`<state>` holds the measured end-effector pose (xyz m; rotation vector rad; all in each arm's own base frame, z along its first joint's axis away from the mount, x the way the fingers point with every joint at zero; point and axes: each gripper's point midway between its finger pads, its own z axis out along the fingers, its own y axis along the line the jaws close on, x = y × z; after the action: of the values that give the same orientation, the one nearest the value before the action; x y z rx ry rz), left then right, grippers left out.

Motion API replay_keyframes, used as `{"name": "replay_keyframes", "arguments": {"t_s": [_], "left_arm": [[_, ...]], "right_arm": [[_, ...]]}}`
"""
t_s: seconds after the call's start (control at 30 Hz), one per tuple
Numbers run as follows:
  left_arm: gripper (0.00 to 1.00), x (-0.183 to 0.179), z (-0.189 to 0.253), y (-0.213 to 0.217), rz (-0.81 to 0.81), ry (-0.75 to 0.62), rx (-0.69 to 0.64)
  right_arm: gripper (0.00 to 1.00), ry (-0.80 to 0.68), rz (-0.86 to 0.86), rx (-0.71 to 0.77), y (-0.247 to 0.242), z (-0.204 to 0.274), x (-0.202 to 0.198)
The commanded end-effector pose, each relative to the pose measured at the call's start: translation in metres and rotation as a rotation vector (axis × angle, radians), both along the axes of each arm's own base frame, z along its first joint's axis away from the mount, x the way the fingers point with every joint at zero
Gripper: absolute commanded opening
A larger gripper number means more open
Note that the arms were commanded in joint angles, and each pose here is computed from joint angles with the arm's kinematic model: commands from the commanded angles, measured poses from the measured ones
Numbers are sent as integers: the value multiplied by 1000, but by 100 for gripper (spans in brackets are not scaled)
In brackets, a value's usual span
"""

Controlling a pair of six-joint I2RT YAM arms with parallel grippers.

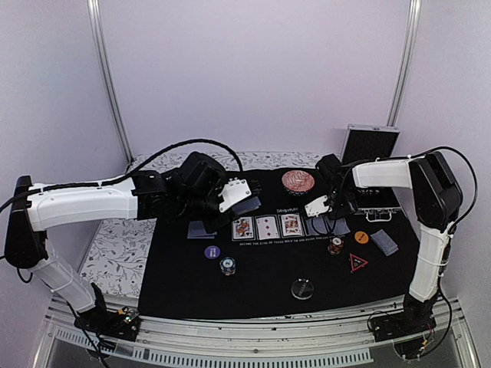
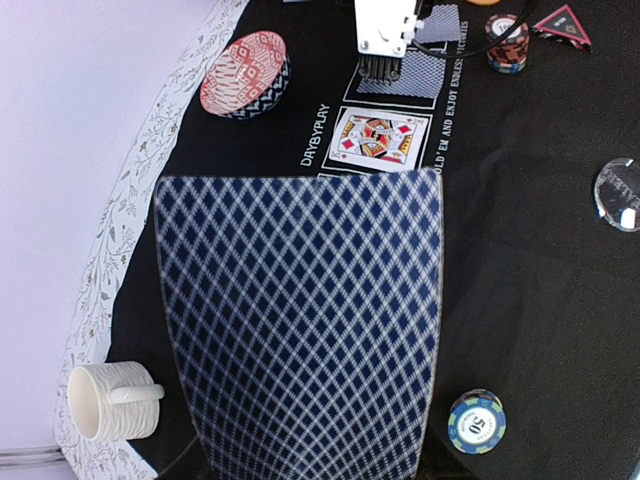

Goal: Distribute texas hold em gaming equipment
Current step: Distribute the poker card in the community card area.

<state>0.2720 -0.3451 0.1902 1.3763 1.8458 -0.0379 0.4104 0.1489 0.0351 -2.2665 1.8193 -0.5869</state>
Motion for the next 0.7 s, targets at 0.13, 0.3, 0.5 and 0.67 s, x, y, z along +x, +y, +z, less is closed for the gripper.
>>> {"name": "replay_keyframes", "arguments": {"t_s": [0.13,0.3,0.5,0.67], "left_arm": [[41,1,11,0,1,-26,-31],[41,1,10,0,3,-25,-30],[42,3,6,1,7,-21,-22],[42,9,0,4,27,-8,-13]], "right_arm": [[47,-56,-3,11,-3,12,3],[99,-219,-13,58,5,48,22],[99,-557,-68,276,24,145,50],[99,-846,-177,549,20,237,44]]}}
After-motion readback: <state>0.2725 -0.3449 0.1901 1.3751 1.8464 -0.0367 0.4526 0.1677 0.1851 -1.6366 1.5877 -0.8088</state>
